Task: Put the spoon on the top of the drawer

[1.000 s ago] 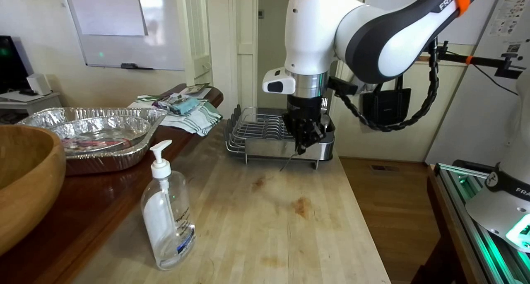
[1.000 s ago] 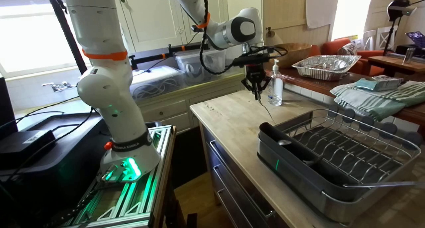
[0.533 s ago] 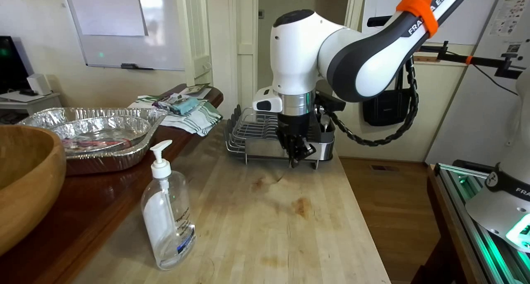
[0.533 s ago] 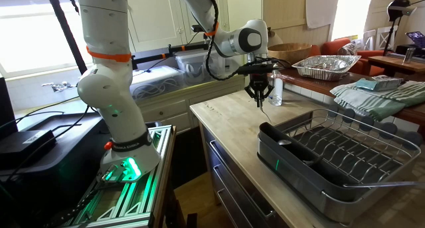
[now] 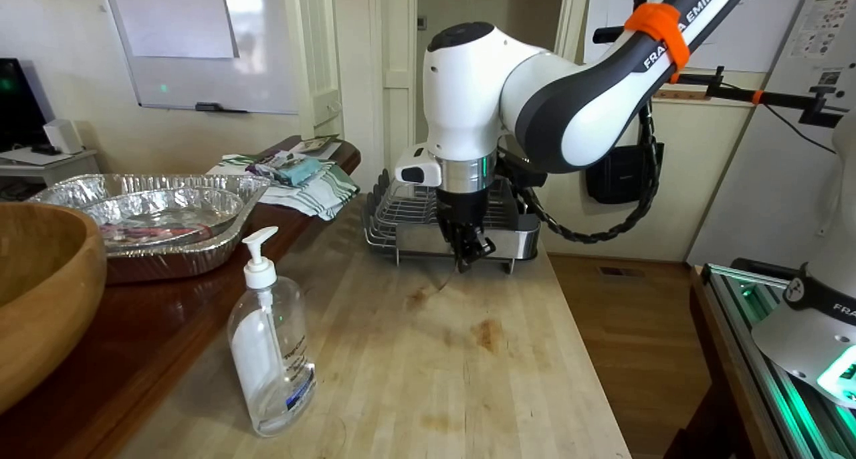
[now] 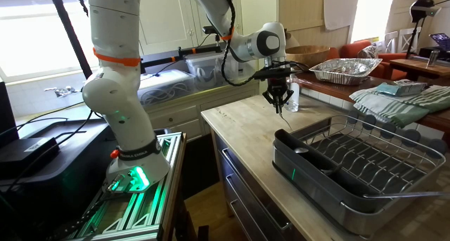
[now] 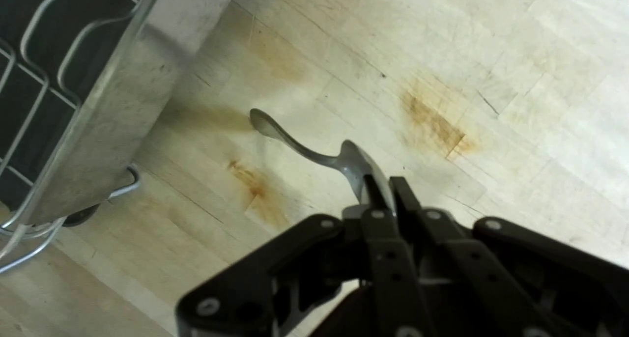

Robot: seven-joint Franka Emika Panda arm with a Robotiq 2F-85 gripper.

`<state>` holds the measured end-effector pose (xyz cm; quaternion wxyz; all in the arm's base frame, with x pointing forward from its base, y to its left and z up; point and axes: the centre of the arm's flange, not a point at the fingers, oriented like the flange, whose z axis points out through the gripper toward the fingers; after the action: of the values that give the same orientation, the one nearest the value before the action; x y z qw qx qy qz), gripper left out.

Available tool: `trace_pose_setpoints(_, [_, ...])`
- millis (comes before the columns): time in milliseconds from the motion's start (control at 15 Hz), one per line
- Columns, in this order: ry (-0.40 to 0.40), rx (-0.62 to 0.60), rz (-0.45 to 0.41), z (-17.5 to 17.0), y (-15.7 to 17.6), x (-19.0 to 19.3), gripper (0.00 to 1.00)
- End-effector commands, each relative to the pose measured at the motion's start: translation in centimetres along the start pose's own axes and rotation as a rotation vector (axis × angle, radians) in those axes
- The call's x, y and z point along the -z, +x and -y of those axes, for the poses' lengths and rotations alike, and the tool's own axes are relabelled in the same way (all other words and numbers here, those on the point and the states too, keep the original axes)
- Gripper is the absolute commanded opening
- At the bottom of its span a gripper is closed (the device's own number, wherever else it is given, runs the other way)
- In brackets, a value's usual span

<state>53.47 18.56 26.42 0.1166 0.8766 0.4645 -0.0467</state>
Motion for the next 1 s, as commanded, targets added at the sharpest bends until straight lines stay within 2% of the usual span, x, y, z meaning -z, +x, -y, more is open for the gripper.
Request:
trace_pose_setpoints(0, [-0.027,-0.067,0.02,0.5,1.9,-3.4,0.02])
trace_pose_setpoints(467, [-0.067,-0.264,0.045,1.8,4.2,-5.1,0.02])
trace_pose_setpoints(933, [-0.143,-0.332,0.102,3.0,6.3,-7.5,0.02])
